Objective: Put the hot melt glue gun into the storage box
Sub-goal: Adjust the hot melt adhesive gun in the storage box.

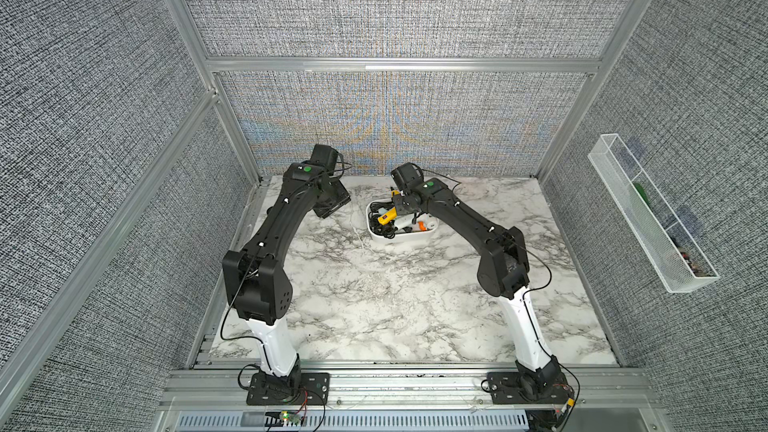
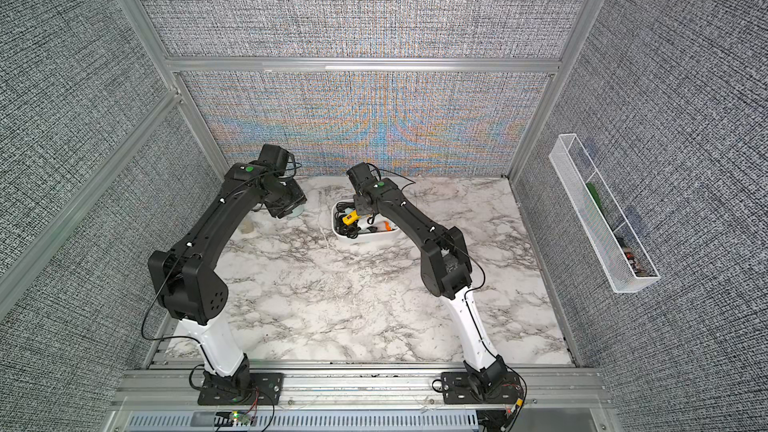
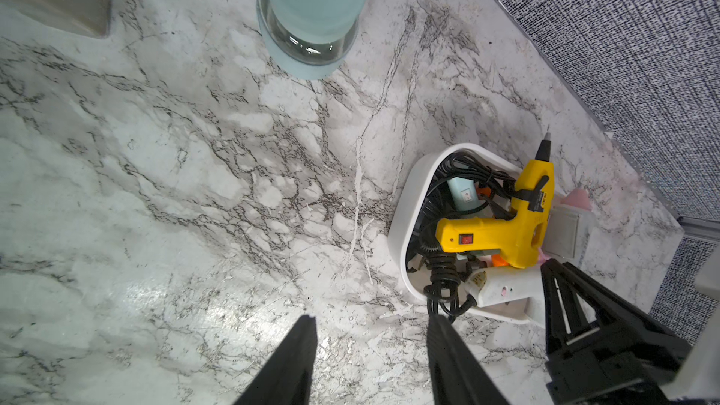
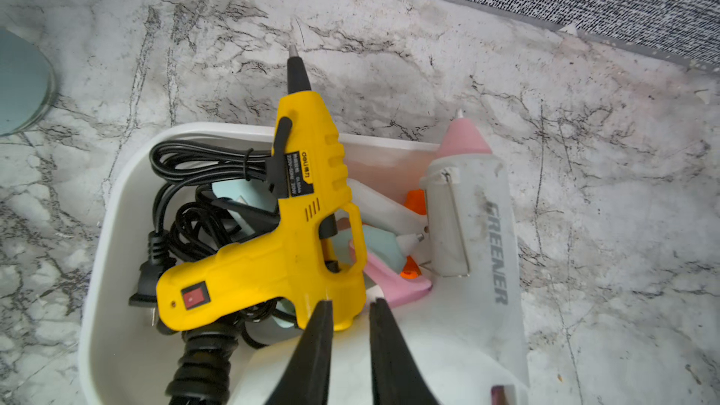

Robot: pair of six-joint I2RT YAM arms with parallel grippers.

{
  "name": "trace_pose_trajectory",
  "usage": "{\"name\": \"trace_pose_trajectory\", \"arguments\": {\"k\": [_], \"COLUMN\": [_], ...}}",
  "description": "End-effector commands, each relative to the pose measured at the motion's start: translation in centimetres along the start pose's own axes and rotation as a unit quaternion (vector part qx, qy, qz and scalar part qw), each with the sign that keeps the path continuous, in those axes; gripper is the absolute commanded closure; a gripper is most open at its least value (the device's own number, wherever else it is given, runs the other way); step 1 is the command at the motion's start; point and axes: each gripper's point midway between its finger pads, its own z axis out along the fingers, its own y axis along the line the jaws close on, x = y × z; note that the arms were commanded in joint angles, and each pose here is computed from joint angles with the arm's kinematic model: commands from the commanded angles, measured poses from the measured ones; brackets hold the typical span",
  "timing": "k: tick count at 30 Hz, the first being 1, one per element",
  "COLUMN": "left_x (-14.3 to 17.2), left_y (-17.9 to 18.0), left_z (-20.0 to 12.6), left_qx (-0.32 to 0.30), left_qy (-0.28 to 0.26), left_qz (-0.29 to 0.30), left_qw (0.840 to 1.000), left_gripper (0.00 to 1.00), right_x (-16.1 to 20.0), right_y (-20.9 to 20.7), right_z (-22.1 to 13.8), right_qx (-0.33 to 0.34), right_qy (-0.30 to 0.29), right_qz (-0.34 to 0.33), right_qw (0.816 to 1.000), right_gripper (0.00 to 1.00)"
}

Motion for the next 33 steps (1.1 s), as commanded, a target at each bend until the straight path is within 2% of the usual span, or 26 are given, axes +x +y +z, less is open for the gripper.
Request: {"name": "trace_pose_trajectory", "arguments": {"k": [1, 3, 5, 8, 12, 18, 24, 28, 33], "left_x": [-0.1, -0.1, -0.2, -0.2, -0.1, -0.1, -0.1, -0.1, -0.1], "left_y": [0.1, 0.2, 0.3, 0.3, 0.3, 0.3, 0.3, 0.2, 0.2], "left_z": [-0.3, -0.5, -0.6, -0.7, -0.5, -0.6, -0.8, -0.8, -0.9], "left_qx": [0.0, -0.002, -0.001, -0.002, -0.001, 0.001, 0.001, 0.002, 0.001], "left_qy": [-0.004, -0.006, -0.008, -0.008, -0.005, -0.004, -0.006, -0.004, -0.006], "left_qz": [-0.001, -0.001, -0.001, -0.001, -0.001, -0.002, 0.0, 0.001, 0.002], "left_qw": [1.0, 1.0, 1.0, 1.0, 1.0, 1.0, 1.0, 1.0, 1.0], "left_gripper": [0.48, 0.48, 0.49, 0.49, 0.49, 0.49, 0.49, 0.49, 0.49], "right_x": [-0.6, -1.2, -1.5, -1.3, 0.0, 1.2, 0.6, 0.7, 1.7], "right_y": [-0.4, -0.9, -2.1, -4.5, -6.6, -6.7, -6.8, -7.2, -8.0], "right_z": [-0.8, -1.0, -1.1, -0.5, 1.5, 4.5, 4.4, 4.6, 5.7], "right_qx": [0.006, 0.013, 0.028, 0.055, 0.069, 0.056, 0.053, 0.052, 0.057], "right_qy": [-0.006, -0.013, -0.015, -0.004, 0.023, 0.049, 0.041, 0.041, 0.059], "right_qz": [-0.002, 0.003, 0.017, 0.037, 0.041, 0.032, 0.038, 0.044, 0.047], "right_qw": [1.0, 1.0, 0.999, 0.998, 0.996, 0.997, 0.997, 0.997, 0.996], "right_gripper": [0.63, 0.52, 0.36, 0.21, 0.13, 0.12, 0.14, 0.28, 0.39]}}
